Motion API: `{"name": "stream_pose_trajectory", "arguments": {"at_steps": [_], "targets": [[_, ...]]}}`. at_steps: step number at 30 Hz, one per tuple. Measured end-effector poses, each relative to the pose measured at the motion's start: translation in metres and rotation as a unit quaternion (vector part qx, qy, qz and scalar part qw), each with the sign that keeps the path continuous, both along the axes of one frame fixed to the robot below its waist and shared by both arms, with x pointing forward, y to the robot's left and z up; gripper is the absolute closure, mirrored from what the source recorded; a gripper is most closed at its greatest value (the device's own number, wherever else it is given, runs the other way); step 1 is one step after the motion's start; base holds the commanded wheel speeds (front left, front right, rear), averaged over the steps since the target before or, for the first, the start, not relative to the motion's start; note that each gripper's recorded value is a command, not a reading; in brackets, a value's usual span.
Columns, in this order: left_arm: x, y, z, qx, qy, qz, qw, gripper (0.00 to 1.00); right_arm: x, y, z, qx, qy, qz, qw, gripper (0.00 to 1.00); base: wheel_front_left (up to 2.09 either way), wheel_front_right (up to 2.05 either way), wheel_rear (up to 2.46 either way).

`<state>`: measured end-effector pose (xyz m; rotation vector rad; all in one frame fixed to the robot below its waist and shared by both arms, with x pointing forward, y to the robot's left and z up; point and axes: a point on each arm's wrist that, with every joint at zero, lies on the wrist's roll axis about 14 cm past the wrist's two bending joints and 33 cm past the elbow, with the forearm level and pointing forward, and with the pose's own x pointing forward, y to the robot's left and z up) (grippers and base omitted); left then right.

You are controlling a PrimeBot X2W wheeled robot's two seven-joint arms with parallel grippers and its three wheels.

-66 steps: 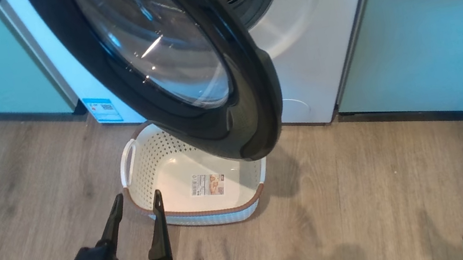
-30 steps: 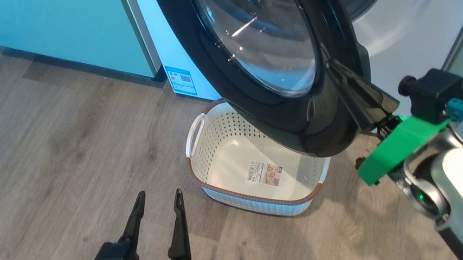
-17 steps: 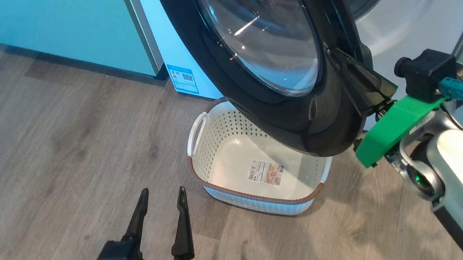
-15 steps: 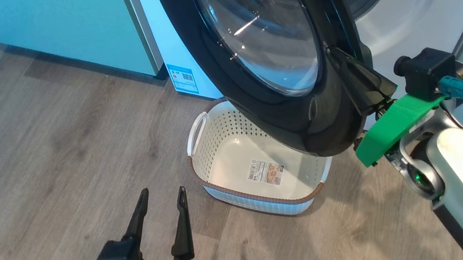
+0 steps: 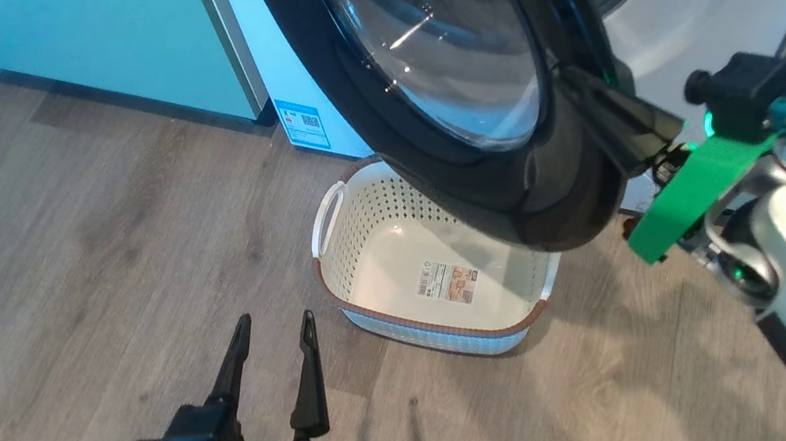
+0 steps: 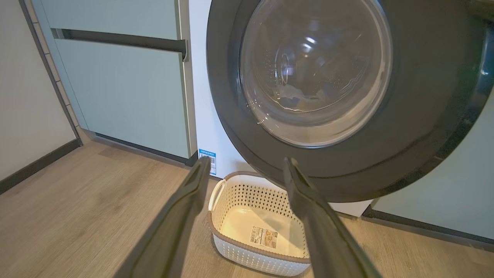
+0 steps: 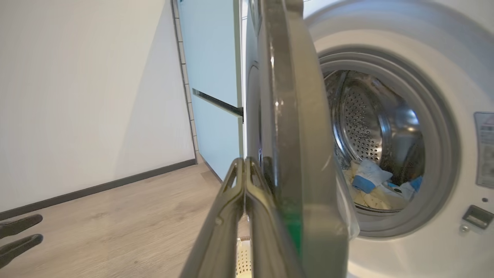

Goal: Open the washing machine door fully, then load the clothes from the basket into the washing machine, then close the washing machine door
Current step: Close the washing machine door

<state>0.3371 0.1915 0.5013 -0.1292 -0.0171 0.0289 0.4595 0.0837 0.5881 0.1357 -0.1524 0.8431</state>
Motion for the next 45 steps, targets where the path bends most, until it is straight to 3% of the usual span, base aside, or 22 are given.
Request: {"name": "stream_pose_trajectory", "arguments": {"at_steps": [22, 45], "targets": [[0.027, -0.009, -0.001, 0.000, 0.000, -0.009, 1.000, 0.00, 0.088, -0.062, -0.017, -0.032, 0.014, -0.104, 0.994, 1.00, 0.00, 0.00, 0.00], [0.034, -0.001, -0.005, -0.002, 0.002, 0.012, 1.000, 0.00, 0.163, -0.073, -0.024, -0.062, 0.023, -0.145, 0.987, 1.00, 0.00, 0.00, 0.00]]}}
